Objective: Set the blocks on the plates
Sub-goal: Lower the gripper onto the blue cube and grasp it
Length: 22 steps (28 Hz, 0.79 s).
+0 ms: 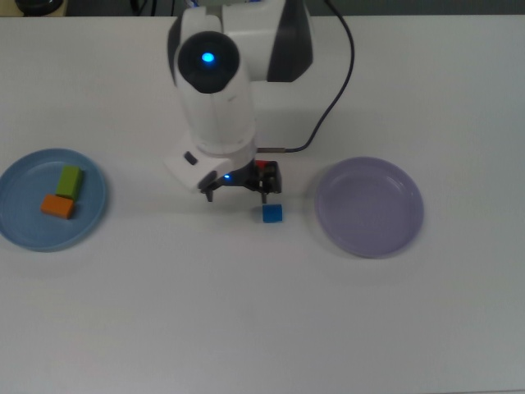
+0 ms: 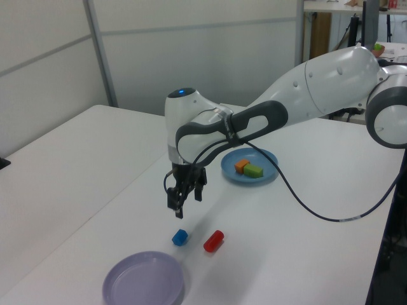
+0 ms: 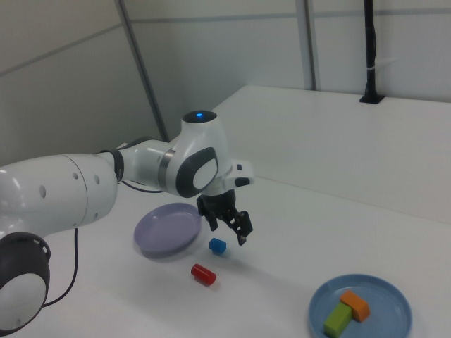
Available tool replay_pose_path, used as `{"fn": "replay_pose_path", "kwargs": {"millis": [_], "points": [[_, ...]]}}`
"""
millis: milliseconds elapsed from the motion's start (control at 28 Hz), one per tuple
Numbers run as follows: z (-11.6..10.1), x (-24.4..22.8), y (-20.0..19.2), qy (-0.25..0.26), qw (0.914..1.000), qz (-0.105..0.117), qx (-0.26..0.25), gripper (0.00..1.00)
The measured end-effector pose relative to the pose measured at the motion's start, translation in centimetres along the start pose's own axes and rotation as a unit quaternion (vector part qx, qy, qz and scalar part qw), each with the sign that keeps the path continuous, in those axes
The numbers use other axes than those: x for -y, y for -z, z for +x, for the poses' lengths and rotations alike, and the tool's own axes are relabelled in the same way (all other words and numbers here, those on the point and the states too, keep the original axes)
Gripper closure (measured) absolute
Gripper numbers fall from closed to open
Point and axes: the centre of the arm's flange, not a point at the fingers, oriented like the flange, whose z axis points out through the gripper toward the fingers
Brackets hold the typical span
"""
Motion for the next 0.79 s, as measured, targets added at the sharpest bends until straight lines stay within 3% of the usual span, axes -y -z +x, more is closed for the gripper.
{"fn": "replay_pose_path", "kwargs": {"millis": [214,571,786], "points": [[-0.2,2.8,-2.3,0.042,0.9990,-0.016,0.005,0.00],[-0.1,4.8,-5.1,0.059,0.9982,-0.015,0.000,0.01],[0.1,4.7,-5.7,0.058,0.9982,-0.014,-0.005,0.21]]}}
